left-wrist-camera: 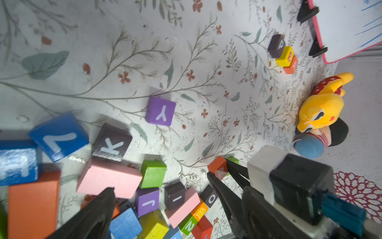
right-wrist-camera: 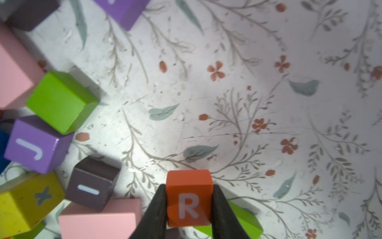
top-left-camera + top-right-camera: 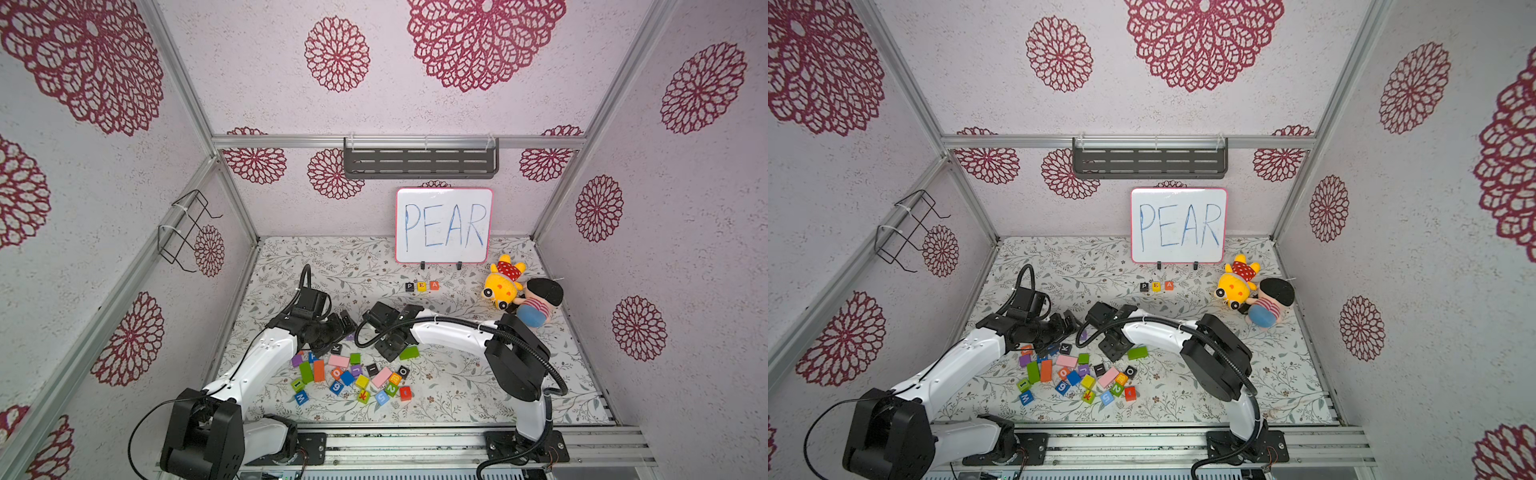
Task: Spell the uppercase word “pear” with letter blocks
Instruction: Pick up the letter block from the center of the board, then place the letter block at the center of the board.
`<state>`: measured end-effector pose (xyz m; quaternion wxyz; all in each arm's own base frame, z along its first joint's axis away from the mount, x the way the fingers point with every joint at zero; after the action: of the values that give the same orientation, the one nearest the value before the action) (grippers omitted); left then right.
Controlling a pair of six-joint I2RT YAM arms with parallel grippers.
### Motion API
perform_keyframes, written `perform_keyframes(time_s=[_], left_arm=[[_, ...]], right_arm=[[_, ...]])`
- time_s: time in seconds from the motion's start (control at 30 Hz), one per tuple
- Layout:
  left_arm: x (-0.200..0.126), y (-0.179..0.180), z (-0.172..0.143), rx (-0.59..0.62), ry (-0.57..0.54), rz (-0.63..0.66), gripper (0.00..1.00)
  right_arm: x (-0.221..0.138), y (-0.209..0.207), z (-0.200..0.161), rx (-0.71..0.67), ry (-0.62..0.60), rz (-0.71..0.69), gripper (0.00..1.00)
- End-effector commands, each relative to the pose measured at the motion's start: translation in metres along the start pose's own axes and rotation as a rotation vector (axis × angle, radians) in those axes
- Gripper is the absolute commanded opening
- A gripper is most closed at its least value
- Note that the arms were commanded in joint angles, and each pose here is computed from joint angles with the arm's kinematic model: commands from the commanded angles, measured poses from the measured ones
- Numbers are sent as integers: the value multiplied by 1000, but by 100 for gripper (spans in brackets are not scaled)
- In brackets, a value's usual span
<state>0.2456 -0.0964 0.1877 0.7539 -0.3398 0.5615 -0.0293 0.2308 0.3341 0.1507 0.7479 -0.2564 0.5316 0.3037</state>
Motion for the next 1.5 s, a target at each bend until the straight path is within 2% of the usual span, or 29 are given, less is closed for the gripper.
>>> perform_keyframes(time_s=[0.0,0.5,0.87,1.07,1.47], left_arm=[[1,-22,18,18,-17,-67,98],[46,-107,89,136,95,-77,98],[89,-132,123,136,147,-82,98],[101,-138,130,133,161,-83,98],[109,-141,137,131,166,-92,98]], right_arm=[[-32,-31,16,115,-88,-47,30],[-33,-167,30,442,-88,-154,30],[-18,-249,27,669,-37,-196,31],[-9,-273,23,748,-18,-221,31],[10,-290,32,777,23,-242,31]])
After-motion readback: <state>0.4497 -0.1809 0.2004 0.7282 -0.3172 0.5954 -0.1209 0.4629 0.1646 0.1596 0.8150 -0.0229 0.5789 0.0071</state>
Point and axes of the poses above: each gripper's point midway between its finger pads, its own x axis out along the fingers, its own y axis along the line the jaws close on, z = x × y, the point moved 10 cm from there along -x, back along the fingers, and after that the axes turned 1 degree about -x, right-handed, at the moved point
